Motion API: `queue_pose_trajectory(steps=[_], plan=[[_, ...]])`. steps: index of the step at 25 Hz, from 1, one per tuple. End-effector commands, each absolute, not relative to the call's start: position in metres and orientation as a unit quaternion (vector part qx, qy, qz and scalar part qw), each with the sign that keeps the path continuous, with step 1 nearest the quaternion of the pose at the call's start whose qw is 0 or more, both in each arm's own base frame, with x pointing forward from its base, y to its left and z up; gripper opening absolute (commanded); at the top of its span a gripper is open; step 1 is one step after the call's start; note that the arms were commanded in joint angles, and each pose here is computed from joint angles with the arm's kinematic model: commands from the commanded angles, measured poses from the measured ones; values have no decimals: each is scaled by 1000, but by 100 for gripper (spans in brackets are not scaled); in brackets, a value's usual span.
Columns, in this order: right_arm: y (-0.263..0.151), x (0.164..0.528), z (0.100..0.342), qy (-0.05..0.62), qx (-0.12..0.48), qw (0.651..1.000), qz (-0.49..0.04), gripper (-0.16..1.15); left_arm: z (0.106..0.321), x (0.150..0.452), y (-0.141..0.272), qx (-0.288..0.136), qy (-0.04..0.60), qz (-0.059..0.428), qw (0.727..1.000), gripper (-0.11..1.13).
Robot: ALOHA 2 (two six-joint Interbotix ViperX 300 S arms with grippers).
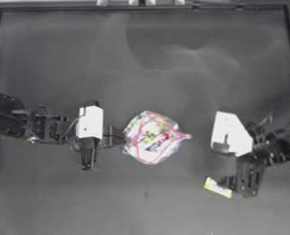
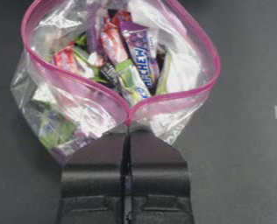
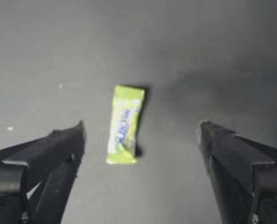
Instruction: Put candy in bag
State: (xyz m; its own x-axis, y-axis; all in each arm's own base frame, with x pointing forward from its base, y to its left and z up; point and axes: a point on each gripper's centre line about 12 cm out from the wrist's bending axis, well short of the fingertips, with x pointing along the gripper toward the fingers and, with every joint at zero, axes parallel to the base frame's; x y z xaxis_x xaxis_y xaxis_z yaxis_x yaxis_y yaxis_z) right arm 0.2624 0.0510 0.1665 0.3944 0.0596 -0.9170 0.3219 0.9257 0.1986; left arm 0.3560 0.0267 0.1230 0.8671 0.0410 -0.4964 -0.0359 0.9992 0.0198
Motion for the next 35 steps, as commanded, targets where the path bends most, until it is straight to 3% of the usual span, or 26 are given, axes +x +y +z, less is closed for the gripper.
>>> queue_pose_trajectory(steps=[1, 16, 35], plan=[[60, 264, 168, 542, 164, 820, -83, 101, 131, 360, 27, 6, 243, 20, 970, 4], [87, 277, 137, 578, 142, 797, -102, 101, 130, 362, 28, 5, 244, 21, 970, 4], [87, 281, 118, 587, 132, 788, -134, 101, 130, 362, 27, 5, 244, 21, 970, 4]])
